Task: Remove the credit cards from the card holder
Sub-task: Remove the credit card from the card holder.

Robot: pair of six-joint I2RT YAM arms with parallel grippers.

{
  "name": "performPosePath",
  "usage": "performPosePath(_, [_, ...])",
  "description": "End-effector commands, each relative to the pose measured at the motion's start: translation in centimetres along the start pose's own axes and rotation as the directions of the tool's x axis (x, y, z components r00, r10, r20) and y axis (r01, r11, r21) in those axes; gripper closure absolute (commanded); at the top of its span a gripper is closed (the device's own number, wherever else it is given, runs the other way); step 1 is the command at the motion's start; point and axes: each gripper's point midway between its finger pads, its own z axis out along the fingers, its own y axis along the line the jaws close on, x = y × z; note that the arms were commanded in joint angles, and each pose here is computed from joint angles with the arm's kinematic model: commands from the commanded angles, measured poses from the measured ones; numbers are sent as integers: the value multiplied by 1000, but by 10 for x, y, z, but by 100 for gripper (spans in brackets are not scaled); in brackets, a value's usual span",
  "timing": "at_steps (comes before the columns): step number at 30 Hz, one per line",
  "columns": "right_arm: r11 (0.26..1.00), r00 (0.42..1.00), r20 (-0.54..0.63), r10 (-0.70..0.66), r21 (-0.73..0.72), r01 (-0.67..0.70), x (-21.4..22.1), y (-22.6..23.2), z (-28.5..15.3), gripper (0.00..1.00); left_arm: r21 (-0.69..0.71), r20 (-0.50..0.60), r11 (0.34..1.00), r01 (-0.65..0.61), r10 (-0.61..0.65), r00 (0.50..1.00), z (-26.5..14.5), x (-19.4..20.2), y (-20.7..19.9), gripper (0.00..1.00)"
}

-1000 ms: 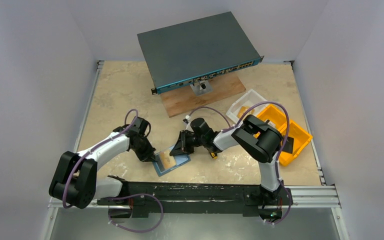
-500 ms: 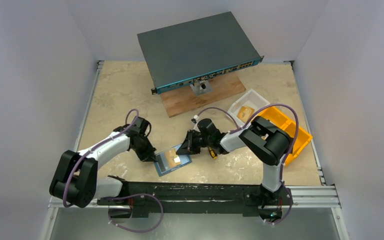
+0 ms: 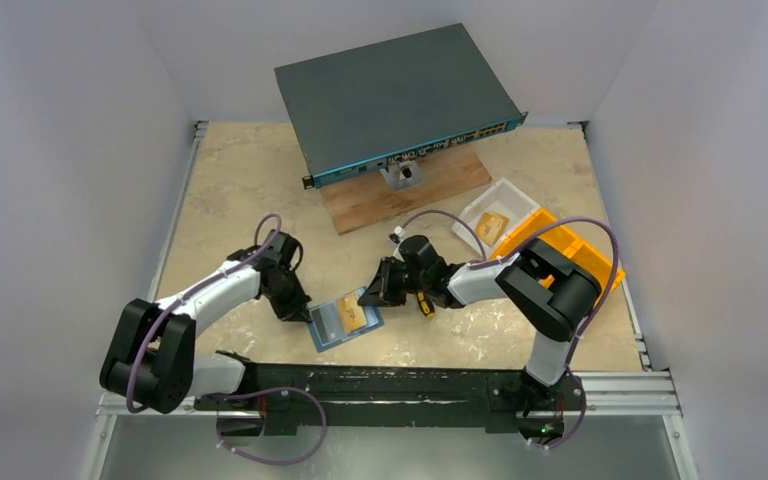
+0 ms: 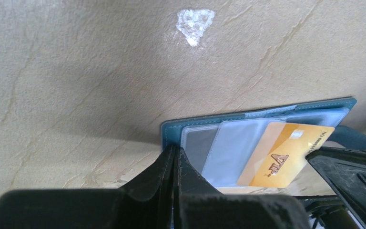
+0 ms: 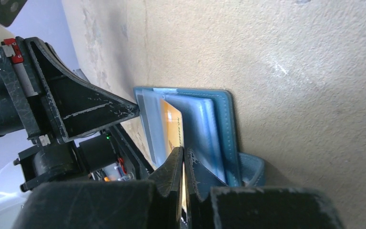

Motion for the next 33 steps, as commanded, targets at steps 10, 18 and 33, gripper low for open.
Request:
performPosePath(10, [997,994,75,-74,33,72,-18,16,-20,100,157,94,976,-153,139,986,-43,-15,-41,94])
performPosePath(18, [994,990,101,-103,54,98,-26,24,-27,100,225,99,952,-206,188,977,-53,-10,-57,79])
performPosePath(33, [986,980,138,-144,104,130,-38,32,-38,100,283,62,925,-255,247,967,-50,5,-76,72])
